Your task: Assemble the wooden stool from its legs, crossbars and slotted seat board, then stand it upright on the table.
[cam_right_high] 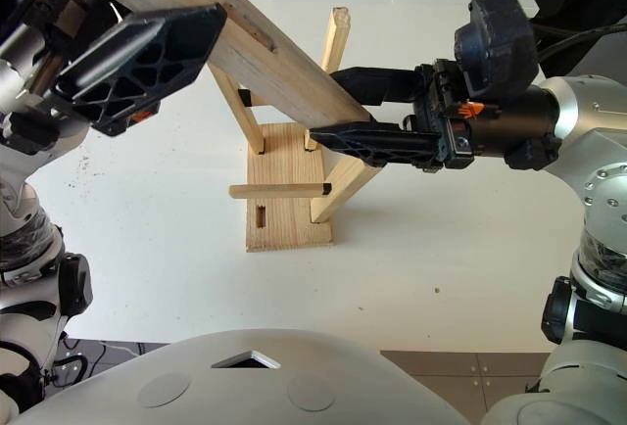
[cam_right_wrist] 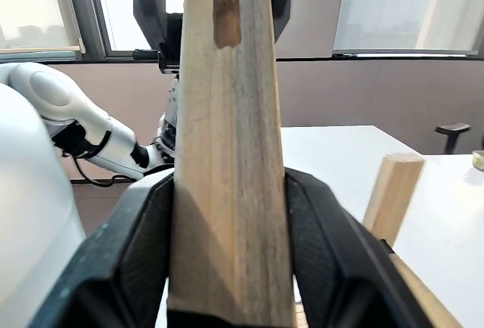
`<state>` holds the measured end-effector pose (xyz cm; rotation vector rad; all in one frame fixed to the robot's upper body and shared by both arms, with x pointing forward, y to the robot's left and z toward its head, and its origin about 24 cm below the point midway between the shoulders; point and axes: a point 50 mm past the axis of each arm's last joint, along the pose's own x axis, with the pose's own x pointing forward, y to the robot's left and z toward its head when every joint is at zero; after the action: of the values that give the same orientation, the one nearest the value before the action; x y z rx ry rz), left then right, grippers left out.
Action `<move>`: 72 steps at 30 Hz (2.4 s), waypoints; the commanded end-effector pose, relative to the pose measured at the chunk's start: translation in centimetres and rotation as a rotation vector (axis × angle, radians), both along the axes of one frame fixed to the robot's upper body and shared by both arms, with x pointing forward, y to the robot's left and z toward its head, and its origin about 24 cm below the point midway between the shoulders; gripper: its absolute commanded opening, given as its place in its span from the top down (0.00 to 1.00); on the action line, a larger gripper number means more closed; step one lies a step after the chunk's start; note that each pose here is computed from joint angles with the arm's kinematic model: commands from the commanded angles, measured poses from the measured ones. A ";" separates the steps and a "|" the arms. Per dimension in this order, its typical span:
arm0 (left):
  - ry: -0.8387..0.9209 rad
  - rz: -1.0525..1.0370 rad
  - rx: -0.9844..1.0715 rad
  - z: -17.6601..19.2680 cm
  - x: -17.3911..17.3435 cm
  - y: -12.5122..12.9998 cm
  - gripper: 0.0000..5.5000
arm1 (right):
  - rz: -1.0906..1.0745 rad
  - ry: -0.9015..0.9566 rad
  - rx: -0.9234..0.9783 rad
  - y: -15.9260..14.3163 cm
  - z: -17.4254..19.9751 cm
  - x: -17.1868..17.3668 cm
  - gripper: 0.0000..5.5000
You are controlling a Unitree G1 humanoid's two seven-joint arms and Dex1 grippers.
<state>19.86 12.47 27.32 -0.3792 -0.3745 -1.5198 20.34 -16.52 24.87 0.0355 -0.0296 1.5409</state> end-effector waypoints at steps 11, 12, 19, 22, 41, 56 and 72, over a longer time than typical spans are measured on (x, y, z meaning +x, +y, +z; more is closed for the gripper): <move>-0.025 -0.034 0.041 -0.5 -0.3 0.6 0.63 | 0.051 0.024 -0.075 -0.5 -0.2 0.1 0.63; -0.027 -0.034 0.042 -0.6 -0.3 0.6 0.63 | 0.052 0.022 -0.077 -0.5 -0.2 0.2 0.63; -0.033 -0.029 0.044 -0.9 -0.4 0.6 0.63 | 0.070 0.010 -0.078 -0.4 0.1 0.2 0.52; -0.031 -0.013 0.007 -0.5 -0.2 0.9 0.63 | 0.052 0.023 -0.068 -0.4 0.2 0.4 0.44; 0.001 0.460 0.324 -0.3 0.0 13.7 0.63 | -0.406 0.068 0.146 -7.1 0.5 2.9 0.43; 0.129 0.313 0.533 -11.8 -2.3 9.8 0.63 | -0.370 0.032 0.046 -6.1 -1.2 2.6 0.43; 0.066 0.298 0.540 -13.2 -2.4 8.3 0.63 | -0.355 0.013 0.046 -5.9 -1.4 2.7 0.43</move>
<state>17.44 21.11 14.80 0.0192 0.0249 -1.2461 22.97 -22.61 23.40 0.0935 -0.0477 1.1755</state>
